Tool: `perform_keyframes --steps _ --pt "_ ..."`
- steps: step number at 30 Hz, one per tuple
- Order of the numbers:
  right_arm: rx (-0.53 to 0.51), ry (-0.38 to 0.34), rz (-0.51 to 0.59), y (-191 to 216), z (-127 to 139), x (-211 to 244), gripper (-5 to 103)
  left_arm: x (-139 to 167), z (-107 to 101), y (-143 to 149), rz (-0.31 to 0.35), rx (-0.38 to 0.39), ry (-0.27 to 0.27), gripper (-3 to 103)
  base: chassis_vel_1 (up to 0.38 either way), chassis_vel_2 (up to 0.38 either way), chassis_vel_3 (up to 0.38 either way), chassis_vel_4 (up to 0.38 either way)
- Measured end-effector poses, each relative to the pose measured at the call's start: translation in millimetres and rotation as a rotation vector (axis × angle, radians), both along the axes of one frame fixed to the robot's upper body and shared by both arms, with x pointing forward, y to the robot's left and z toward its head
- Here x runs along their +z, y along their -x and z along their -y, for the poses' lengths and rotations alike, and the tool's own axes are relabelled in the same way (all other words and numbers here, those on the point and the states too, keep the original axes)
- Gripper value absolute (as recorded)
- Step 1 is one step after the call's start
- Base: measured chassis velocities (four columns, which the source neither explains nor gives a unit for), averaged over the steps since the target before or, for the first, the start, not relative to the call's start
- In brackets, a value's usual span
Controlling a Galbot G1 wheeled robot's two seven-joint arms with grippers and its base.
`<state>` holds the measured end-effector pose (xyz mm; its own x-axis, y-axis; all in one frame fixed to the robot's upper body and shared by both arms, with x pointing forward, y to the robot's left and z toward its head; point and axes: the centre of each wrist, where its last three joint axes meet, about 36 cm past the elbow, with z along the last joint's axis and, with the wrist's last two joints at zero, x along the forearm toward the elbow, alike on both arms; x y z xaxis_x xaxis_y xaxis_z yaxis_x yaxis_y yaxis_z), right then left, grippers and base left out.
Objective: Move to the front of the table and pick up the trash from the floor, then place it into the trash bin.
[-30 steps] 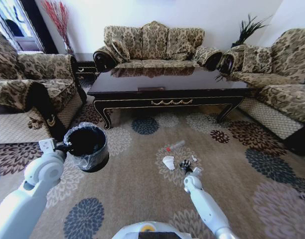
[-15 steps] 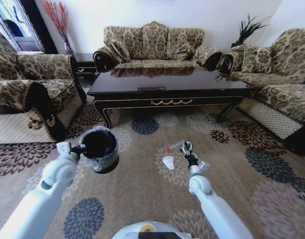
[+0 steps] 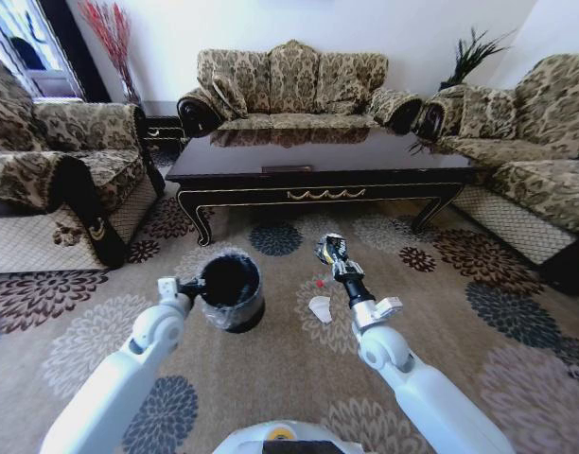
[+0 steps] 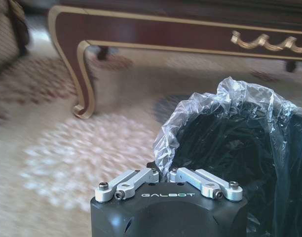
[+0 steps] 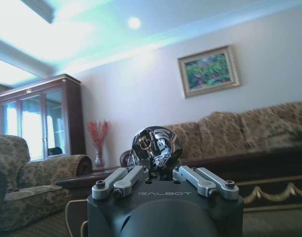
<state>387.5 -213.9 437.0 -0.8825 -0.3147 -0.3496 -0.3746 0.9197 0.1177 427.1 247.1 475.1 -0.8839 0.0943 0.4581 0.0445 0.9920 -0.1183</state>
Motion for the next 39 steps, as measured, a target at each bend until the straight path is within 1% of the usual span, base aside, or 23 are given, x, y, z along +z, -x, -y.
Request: perform_keyframes --steps 1,3,4,5,6,7,9,11,12,13,15,16,18,20,21,22,23,27,30,32,35,37,39 --pt "0.021 0.023 0.035 -0.7 -2.9 -2.0 15 -2.3 9.4 0.2 -0.018 -0.016 0.026 4 0.000 0.000 0.000 0.000" --pt "0.029 0.031 0.046 -0.9 -4.1 -2.5 15 -2.7 11.7 0.2 -0.024 -0.020 0.032 4 0.000 0.000 0.000 0.000" --pt "0.056 0.049 0.079 -1.6 -9.6 -2.7 15 -4.1 23.2 0.3 -0.049 -0.041 0.057 4 0.000 0.000 0.000 0.000" --pt "0.075 0.057 0.095 -2.2 -13.7 -0.9 15 -4.9 29.6 0.1 -0.062 -0.051 0.060 4 0.000 0.000 0.000 0.000" --pt "0.089 0.060 0.105 -2.4 -16.5 0.8 15 -5.7 34.4 0.0 -0.069 -0.059 0.059 4 0.000 0.000 0.000 0.000" --pt "0.089 0.060 0.105 -2.4 -16.5 0.8 15 -5.7 34.4 0.0 -0.069 -0.059 0.059 4 0.000 0.000 0.000 0.000" --pt "0.121 0.076 0.135 -5.2 -21.8 5.0 15 -5.5 44.2 -0.9 -0.091 -0.075 0.056 4 0.000 0.000 0.000 0.000" --pt "0.142 0.102 0.162 -7.4 -24.4 5.3 15 -4.1 50.4 -2.1 -0.116 -0.073 0.049 4 0.000 0.000 0.000 0.000" --pt "0.142 0.102 0.162 -7.4 -24.4 5.3 15 -4.1 50.4 -2.1 -0.116 -0.073 0.049 4 0.000 0.000 0.000 0.000" --pt "0.161 0.140 0.190 -9.3 -24.7 2.1 15 -3.8 54.9 -4.0 -0.139 -0.065 0.038 4 0.000 0.000 0.000 0.000" --pt "0.179 0.179 0.214 -9.7 -24.4 -3.4 15 -3.6 58.7 -5.9 -0.154 -0.057 0.029 4 0.000 0.000 0.000 0.000" --pt "0.179 0.179 0.214 -9.7 -24.4 -3.4 15 -3.6 58.7 -5.9 -0.154 -0.057 0.029 4 0.000 0.000 0.000 0.000" --pt "0.204 0.252 0.255 -9.0 -23.6 -15.2 15 0.2 63.8 -7.9 -0.174 -0.053 0.033 4 0.000 0.000 0.000 0.000" --pt "0.217 0.307 0.285 -10.2 -21.3 -26.9 15 4.6 67.5 -7.2 -0.180 -0.061 0.042 4 0.000 0.000 0.000 0.000" --pt "0.217 0.307 0.285 -10.2 -21.3 -26.9 15 4.6 67.5 -7.2 -0.180 -0.061 0.042 4 0.000 0.000 0.000 0.000" --pt "0.225 0.334 0.298 -11.1 -20.5 -35.3 15 8.1 70.2 -6.0 -0.179 -0.070 0.048 4 0.000 0.000 0.000 0.000" --pt "0.227 0.344 0.298 -11.4 -20.7 -40.3 15 10.8 71.9 -4.8 -0.176 -0.077 0.051 4 0.000 0.000 0.000 0.000" --pt "0.232 0.350 0.284 -11.2 -22.1 -48.4 15 16.7 74.8 -1.6 -0.169 -0.092 0.063 4 0.000 0.000 0.000 0.000" --pt "0.223 0.384 0.254 -14.4 -17.6 -64.4 15 24.8 77.2 6.5 -0.156 -0.112 0.068 4 0.000 0.000 0.000 0.000" --pt "0.229 0.392 0.251 -14.3 -15.0 -66.1 13 25.7 75.7 8.8 -0.154 -0.111 0.067 4 0.000 0.000 0.000 0.000" --pt "0.240 0.402 0.246 -13.7 -11.7 -67.6 28 25.9 72.6 11.1 -0.152 -0.103 0.065 4 0.000 0.000 0.000 0.000" --pt "0.240 0.404 0.244 -13.4 -10.7 -67.9 28 25.7 71.9 11.5 -0.152 -0.101 0.063 4 0.000 0.000 0.000 0.000" --pt "0.241 0.403 0.241 -12.2 -9.4 -67.3 39 25.4 70.5 12.5 -0.151 -0.097 0.060 4 0.000 0.000 0.000 0.000"
